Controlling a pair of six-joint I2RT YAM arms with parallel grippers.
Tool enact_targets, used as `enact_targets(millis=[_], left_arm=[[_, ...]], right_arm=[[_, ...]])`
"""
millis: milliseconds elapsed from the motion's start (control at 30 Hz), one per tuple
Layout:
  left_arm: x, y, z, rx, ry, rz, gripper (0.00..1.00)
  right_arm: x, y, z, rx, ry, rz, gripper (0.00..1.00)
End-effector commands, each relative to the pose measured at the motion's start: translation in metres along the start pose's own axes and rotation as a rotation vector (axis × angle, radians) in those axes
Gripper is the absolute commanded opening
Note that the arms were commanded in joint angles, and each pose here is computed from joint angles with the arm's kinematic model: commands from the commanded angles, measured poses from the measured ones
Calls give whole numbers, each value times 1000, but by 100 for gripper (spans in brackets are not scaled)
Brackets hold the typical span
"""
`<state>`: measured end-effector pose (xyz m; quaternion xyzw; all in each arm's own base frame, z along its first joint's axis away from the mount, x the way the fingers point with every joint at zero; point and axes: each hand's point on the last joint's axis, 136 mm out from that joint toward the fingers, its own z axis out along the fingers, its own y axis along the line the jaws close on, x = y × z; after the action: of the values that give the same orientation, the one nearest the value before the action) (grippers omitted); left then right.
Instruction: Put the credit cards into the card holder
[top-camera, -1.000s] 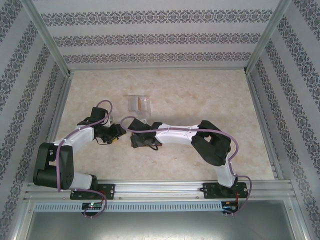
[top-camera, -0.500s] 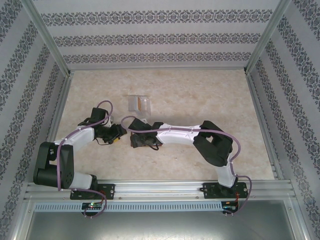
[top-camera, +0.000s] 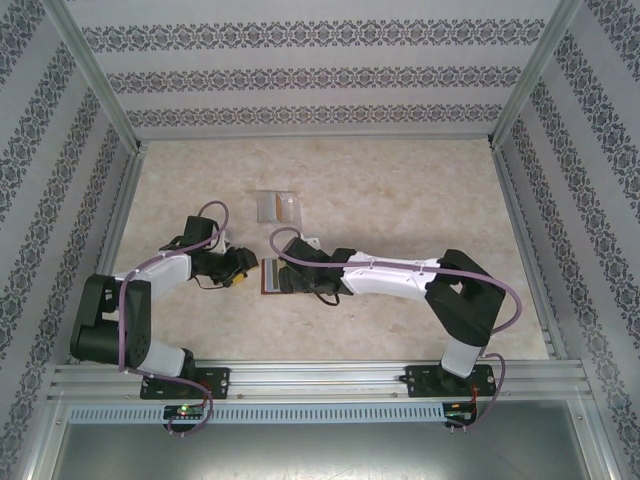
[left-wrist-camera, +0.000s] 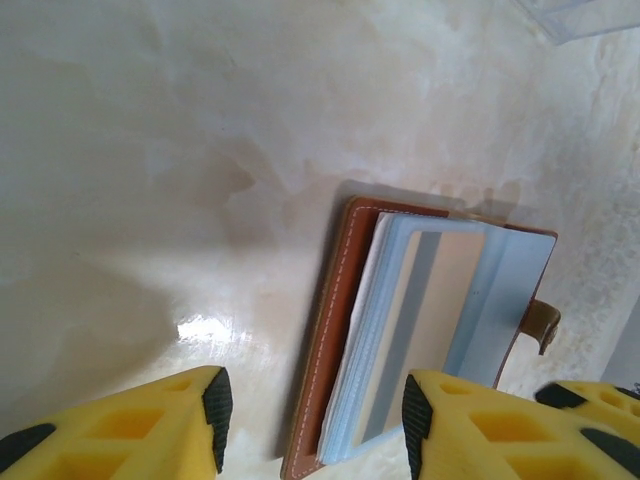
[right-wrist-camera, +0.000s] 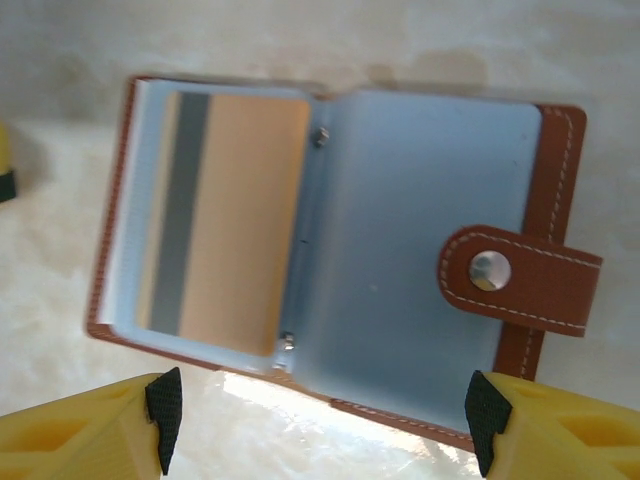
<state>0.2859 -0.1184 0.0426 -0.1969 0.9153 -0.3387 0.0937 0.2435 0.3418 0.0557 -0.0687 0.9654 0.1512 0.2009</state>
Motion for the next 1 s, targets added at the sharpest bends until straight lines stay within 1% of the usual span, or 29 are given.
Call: enact_targets(millis=[0,200,367,433,600,700,833,967], left_arm=[[0,-8,4,36,11,22,51],[3,-8,10,32,33,25,50],[6,-7,16,34,49,23,48],[7,-7,17,37,43,21,48],[7,-7,19,33,54,21,47],[6,-9,20,34,49,26,47],[6,-8,23,33,64,21,45],[7,-8,24,32,62,18,43]], right_arm=[[1,1,15,-10,11,56,76],[2,3,29,-27,29,55,72],[2,2,35,-38,34,62,72],[3,5,36,-66,39,67,72],[-4,18,31,-172,-1,63,74],[-9,26,31,-254,-6,76,74],[-11,35,34,-321,2,79,73],[-15,48,29,-395,-14,62,72]])
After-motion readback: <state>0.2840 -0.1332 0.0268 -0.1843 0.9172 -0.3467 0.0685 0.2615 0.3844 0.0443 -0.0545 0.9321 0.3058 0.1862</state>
